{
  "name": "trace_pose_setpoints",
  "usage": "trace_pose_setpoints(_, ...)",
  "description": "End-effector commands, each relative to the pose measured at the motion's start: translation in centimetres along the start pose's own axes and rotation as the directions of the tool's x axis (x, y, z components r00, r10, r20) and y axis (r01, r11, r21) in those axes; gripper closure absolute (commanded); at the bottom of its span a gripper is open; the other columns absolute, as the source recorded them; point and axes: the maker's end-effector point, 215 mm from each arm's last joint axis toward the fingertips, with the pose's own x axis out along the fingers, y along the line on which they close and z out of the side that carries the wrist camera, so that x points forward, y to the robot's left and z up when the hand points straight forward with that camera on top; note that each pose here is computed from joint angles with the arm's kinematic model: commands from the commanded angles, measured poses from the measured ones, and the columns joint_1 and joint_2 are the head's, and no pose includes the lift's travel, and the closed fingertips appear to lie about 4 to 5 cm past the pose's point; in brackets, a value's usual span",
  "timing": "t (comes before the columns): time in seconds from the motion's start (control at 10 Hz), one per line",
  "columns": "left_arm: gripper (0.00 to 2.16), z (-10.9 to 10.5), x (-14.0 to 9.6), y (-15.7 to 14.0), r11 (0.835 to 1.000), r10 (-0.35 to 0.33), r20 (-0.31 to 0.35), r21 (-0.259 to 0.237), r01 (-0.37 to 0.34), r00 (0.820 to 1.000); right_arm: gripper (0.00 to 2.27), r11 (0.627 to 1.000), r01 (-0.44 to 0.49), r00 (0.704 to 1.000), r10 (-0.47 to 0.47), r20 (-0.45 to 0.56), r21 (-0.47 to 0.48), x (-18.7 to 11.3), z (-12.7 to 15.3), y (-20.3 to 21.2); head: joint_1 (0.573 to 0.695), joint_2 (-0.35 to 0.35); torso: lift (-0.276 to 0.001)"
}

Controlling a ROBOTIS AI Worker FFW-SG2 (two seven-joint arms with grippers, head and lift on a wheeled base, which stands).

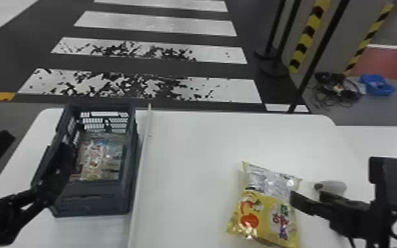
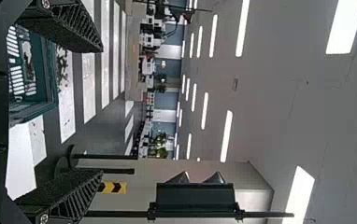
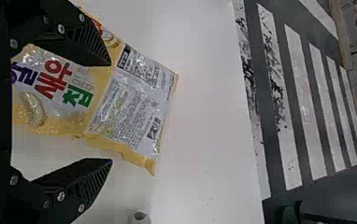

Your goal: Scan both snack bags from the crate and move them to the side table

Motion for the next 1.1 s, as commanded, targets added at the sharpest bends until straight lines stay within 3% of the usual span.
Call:
trace_pose_setpoints(0.0,0.07,-0.4,-0.1,0.1,1.0,0.006,-0.007,0.001,-0.006,1.0,0.72,0.999,-0.042,0.998,0.042,0.036,-0.016,-0.3,0.7,1.8,0.695,-0.109,-0.095)
trace_pose_setpoints(0.1,0.07,-0.6,-0.1,0.1,1.0,0.006,-0.008,0.001,-0.006,1.0,1.69,0.997,-0.069,0.997,0.07,0.034,-0.019,-0.1,0.2,3.8,0.695,-0.097,-0.095)
trace_pose_setpoints(0.2,0.07,-0.8,0.0,-0.1,1.0,0.004,-0.01,-0.003,-0.004,1.0,2.13,0.995,-0.094,0.995,0.095,0.017,-0.038,0.4,-0.5,5.6,0.695,-0.075,-0.095)
trace_pose_setpoints(0.3,0.07,-0.9,0.1,-0.2,1.0,0.002,-0.011,-0.002,-0.002,1.0,2.24,0.99,-0.125,0.992,0.126,0.012,-0.059,1.1,-0.9,7.4,0.695,-0.046,-0.095)
trace_pose_setpoints(0.6,0.07,-1.5,-0.2,-0.2,1.0,0.001,-0.022,-0.003,-0.001,1.0,2.24,0.966,-0.193,0.972,0.212,0.101,-0.17,3.7,0.7,11.1,0.695,0.033,-0.095)
trace_pose_setpoints(1.0,0.07,-1.5,-0.3,-0.3,1.0,-0.002,-0.026,0.002,0.002,1.0,2.24,0.955,-0.197,0.956,0.237,0.172,-0.222,5.5,1.3,11.6,0.695,0.069,-0.095)
